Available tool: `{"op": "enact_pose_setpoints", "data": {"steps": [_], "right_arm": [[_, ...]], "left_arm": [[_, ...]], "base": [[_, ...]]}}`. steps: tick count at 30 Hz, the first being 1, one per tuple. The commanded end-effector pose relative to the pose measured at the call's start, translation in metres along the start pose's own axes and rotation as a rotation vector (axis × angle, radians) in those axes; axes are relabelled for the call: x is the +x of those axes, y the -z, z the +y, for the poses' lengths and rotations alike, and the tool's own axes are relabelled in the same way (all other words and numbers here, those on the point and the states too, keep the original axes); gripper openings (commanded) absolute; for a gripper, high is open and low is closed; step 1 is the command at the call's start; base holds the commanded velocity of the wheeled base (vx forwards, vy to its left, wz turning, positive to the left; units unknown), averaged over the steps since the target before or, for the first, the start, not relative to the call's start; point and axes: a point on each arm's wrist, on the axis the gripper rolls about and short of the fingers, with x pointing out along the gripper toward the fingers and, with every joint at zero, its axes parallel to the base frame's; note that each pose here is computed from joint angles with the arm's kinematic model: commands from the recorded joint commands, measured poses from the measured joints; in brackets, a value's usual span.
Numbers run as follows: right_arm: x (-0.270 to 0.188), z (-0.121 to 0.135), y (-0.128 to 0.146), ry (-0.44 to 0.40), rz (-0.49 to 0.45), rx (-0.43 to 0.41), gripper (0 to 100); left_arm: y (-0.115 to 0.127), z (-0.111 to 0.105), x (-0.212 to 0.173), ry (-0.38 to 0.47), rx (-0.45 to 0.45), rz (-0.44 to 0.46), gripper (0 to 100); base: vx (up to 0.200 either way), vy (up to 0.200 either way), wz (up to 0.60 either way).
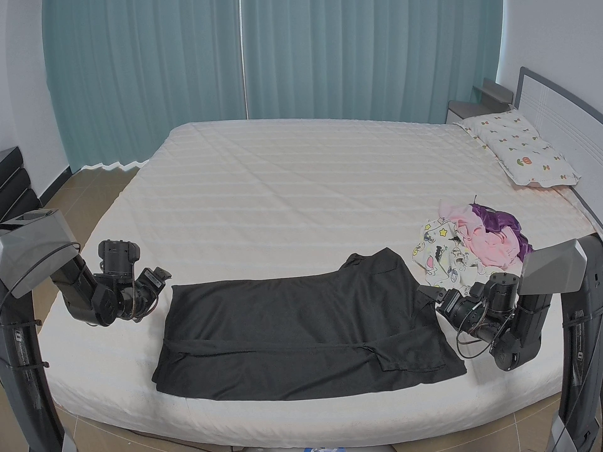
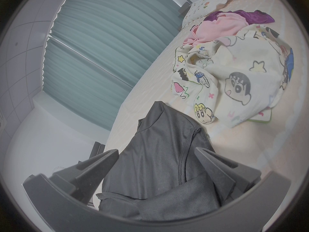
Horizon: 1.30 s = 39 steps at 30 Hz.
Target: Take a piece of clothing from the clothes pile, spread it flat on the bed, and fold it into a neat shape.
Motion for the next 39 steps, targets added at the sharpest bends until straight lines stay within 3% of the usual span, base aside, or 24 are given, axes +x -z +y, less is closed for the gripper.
{"op": "enact_pose_setpoints", "data": {"steps": [1,7,11,12,21,27,38,39], "right_arm": [[0.001,0.002,0.000,-0.014,-0.008,-0.006,100],[0.001,0.005,0.002,-0.022,-0.003,-0.010,100],[0.001,0.005,0.001,-0.023,-0.004,-0.012,100],[0.002,0.004,0.003,-0.020,0.000,-0.017,100],[0.003,0.004,0.007,-0.020,0.014,-0.019,100],[0.004,0.003,0.009,-0.020,0.021,-0.019,100],[0.005,0.003,0.013,-0.019,0.034,-0.020,100],[0.005,0.003,0.014,-0.017,0.036,-0.021,100]], "left_arm": [[-0.008,-0.015,0.010,0.052,0.006,-0.022,100],[-0.004,-0.010,0.047,0.051,0.129,0.047,100],[-0.004,-0.011,0.051,0.075,0.145,0.069,100],[-0.003,-0.013,0.053,0.126,0.168,0.115,100],[0.003,-0.012,0.072,0.124,0.232,0.113,100],[0.007,-0.004,0.082,0.059,0.280,0.065,100],[0.006,-0.005,0.087,0.062,0.278,0.055,100],[0.007,-0.005,0.088,0.064,0.279,0.059,0]], "base": [[0.000,0.000,0.00],[0.000,0.000,0.00],[0.000,0.000,0.00],[0.000,0.000,0.00],[0.000,0.000,0.00],[0.000,0.000,0.00],[0.000,0.000,0.00],[0.000,0.000,0.00]]}}
